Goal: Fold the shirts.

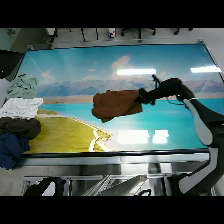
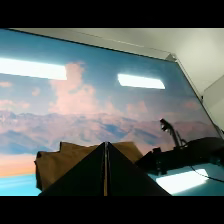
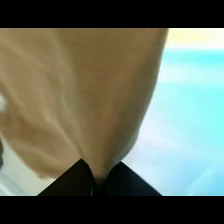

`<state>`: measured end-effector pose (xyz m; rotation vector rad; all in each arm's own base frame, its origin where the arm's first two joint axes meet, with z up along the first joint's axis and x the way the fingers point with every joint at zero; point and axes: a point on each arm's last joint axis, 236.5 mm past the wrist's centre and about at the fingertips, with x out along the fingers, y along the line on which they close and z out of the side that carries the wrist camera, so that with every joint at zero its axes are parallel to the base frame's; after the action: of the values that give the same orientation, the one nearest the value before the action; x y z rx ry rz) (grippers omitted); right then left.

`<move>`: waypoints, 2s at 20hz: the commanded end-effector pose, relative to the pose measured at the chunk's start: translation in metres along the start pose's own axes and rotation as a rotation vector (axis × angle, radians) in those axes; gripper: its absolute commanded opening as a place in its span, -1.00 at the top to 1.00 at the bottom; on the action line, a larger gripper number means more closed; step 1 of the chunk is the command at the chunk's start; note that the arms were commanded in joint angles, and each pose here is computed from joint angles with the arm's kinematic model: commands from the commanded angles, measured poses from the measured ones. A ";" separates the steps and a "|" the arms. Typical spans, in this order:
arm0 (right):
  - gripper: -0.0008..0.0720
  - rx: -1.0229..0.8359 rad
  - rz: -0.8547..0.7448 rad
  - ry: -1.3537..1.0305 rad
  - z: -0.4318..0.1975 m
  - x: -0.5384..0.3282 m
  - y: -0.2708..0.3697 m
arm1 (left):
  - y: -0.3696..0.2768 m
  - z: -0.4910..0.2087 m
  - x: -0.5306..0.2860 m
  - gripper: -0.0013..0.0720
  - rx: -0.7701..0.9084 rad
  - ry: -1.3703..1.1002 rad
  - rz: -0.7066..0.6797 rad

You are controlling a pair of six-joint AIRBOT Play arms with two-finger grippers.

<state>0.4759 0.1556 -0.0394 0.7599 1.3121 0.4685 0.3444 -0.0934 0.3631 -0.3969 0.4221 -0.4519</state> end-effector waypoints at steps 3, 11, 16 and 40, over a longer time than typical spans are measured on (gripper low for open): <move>0.91 0.110 -0.087 -0.329 0.056 -0.163 -0.054 | 0.000 0.000 -0.001 0.93 -0.002 -0.002 0.003; 0.91 0.630 -0.290 -0.743 -0.057 -0.346 -0.239 | 0.007 -0.007 0.008 0.93 -0.017 0.036 0.004; 0.91 0.853 -0.350 -0.811 -0.146 -0.339 -0.300 | -0.004 -0.032 0.039 0.92 -0.024 0.148 -0.058; 0.91 -0.292 -0.128 -0.475 -0.120 -0.221 0.077 | -0.035 -0.189 0.050 0.93 -0.087 0.441 -0.108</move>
<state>0.3263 -0.0163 0.1418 0.6397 0.8436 0.0770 0.3187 -0.1874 0.2565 -0.4093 0.7501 -0.6489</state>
